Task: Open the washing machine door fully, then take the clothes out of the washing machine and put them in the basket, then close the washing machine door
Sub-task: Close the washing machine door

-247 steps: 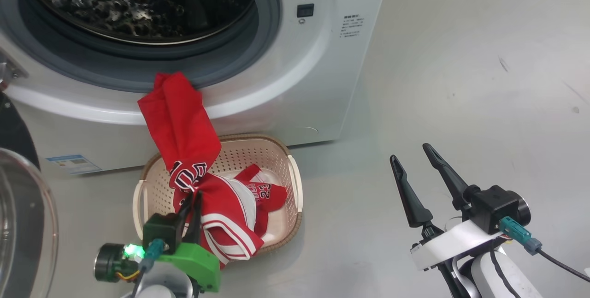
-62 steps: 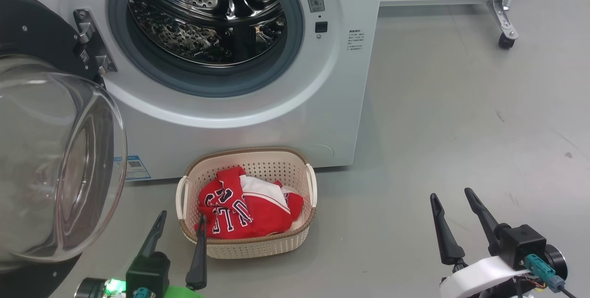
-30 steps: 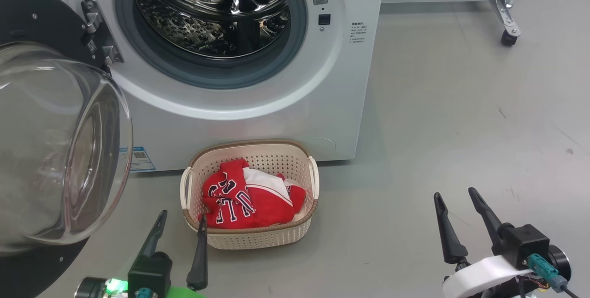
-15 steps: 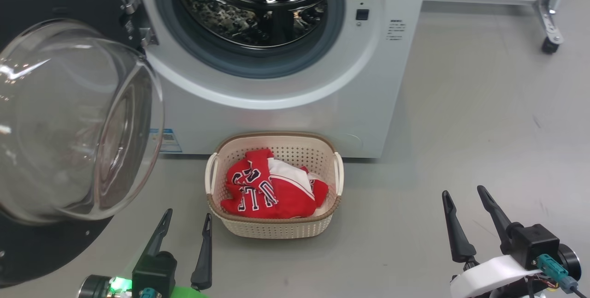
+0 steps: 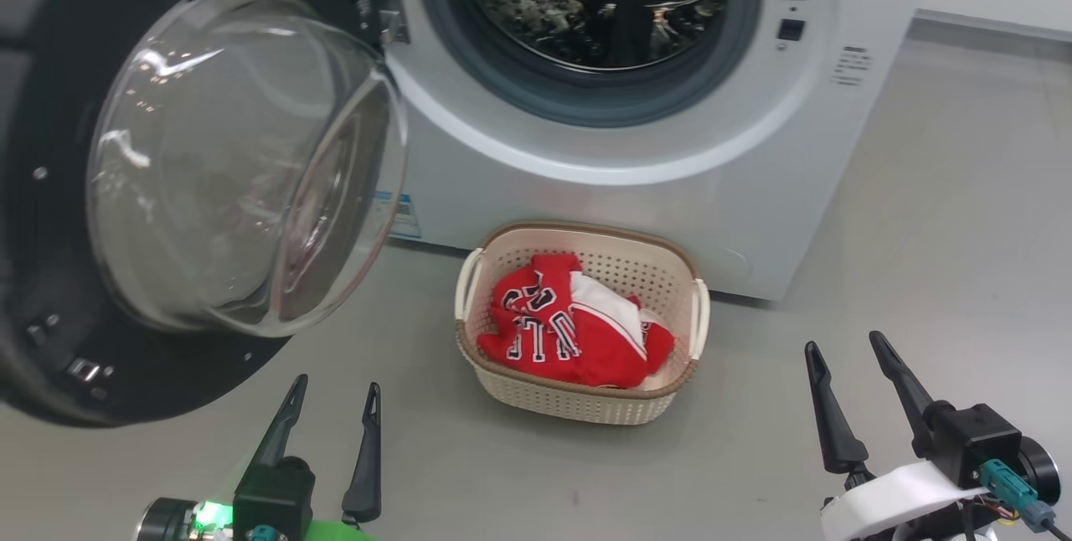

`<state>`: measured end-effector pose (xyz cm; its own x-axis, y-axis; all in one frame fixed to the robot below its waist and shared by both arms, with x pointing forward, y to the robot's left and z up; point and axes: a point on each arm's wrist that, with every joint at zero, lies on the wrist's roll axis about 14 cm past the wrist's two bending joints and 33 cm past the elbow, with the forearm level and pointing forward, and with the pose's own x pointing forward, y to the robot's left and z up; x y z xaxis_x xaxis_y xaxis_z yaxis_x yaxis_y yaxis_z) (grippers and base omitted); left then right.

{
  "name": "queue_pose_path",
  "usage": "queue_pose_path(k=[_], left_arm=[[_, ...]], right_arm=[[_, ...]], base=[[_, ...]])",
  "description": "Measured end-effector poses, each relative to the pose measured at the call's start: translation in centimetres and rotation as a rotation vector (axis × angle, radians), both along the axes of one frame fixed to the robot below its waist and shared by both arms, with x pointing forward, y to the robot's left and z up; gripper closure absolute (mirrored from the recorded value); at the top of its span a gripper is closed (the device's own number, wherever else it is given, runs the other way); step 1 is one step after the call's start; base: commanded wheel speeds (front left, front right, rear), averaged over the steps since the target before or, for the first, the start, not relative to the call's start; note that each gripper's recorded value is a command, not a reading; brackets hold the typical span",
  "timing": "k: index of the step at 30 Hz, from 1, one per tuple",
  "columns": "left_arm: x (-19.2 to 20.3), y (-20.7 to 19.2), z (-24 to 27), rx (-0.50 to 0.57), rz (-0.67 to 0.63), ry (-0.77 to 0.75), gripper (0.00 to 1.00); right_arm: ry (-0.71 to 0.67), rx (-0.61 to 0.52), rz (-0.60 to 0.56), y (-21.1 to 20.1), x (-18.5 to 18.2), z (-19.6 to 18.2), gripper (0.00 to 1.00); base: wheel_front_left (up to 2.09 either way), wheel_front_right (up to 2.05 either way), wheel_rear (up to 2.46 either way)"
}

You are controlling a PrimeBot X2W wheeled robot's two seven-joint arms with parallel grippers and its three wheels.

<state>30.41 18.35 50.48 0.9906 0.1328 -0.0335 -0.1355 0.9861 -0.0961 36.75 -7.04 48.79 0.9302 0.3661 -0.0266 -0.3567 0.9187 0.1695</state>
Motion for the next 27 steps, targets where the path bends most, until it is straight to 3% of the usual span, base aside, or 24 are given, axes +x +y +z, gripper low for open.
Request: queue_pose_path(k=[13, 27], left_arm=[[-3.6, 4.6, 0.3, 0.008, 0.185, -0.016, 0.00], [-6.6, 8.2, 0.6, 0.003, 0.330, -0.032, 0.00]], right_arm=[[0.007, 0.007, 0.202, 6.5, 0.3, -0.1, 0.00], [0.021, 0.010, 0.326, 10.5, -0.6, -0.1, 0.00]], base=[[0.00, 0.00, 0.00], [0.00, 0.00, 0.00]])
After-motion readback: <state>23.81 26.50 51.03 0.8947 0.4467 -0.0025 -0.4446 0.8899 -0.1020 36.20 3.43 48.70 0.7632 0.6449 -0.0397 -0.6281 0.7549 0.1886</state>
